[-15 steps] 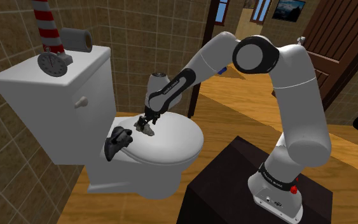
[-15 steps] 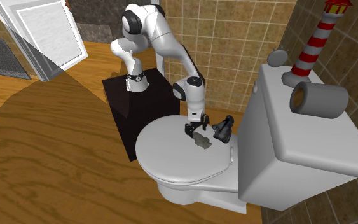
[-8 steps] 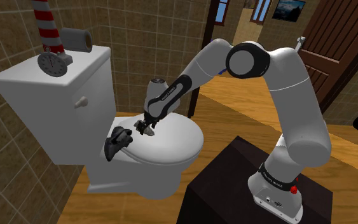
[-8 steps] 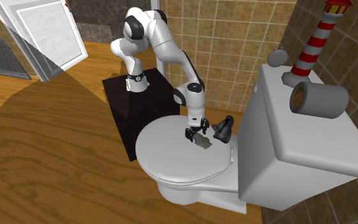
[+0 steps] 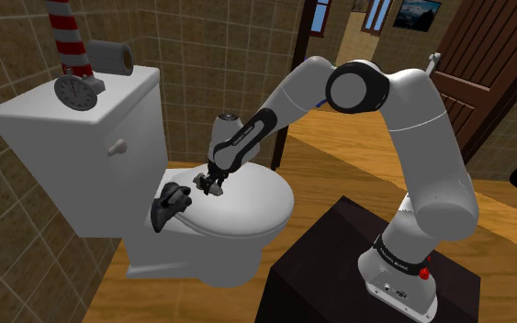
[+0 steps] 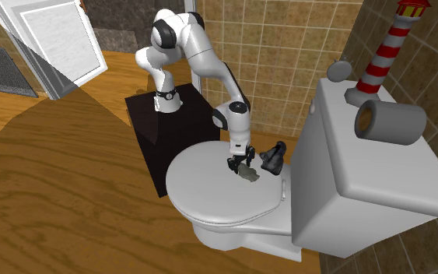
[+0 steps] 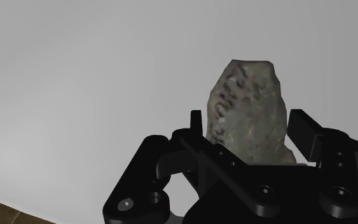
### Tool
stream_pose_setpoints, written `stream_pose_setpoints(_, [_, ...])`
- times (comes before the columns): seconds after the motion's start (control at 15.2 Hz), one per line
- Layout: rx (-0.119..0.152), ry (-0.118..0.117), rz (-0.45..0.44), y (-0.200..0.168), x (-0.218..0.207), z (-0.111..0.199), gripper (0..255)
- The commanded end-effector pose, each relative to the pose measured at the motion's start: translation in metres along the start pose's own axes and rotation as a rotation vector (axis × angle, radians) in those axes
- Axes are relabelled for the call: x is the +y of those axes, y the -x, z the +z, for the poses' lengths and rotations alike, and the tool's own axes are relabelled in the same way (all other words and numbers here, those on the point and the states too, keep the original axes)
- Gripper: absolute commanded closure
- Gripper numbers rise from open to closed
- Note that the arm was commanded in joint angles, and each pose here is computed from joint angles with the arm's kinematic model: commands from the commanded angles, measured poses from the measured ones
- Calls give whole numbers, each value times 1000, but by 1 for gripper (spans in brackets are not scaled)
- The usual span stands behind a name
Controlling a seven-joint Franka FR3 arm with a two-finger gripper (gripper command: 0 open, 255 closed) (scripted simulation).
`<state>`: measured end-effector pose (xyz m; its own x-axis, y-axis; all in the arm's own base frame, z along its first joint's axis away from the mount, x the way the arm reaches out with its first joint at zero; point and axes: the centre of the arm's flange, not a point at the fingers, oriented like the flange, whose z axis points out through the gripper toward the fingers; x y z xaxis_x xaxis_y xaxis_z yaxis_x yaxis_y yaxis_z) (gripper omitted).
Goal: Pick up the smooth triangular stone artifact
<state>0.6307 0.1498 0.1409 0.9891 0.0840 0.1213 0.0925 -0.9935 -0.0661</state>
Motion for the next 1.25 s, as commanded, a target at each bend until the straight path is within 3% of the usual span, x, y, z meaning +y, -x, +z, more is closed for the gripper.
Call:
stream_pose_setpoints(0.0, [-1,0,0,0,0,0,255])
stream_pose_setpoints(1.19, [-1,0,0,-9,-5,-79,255])
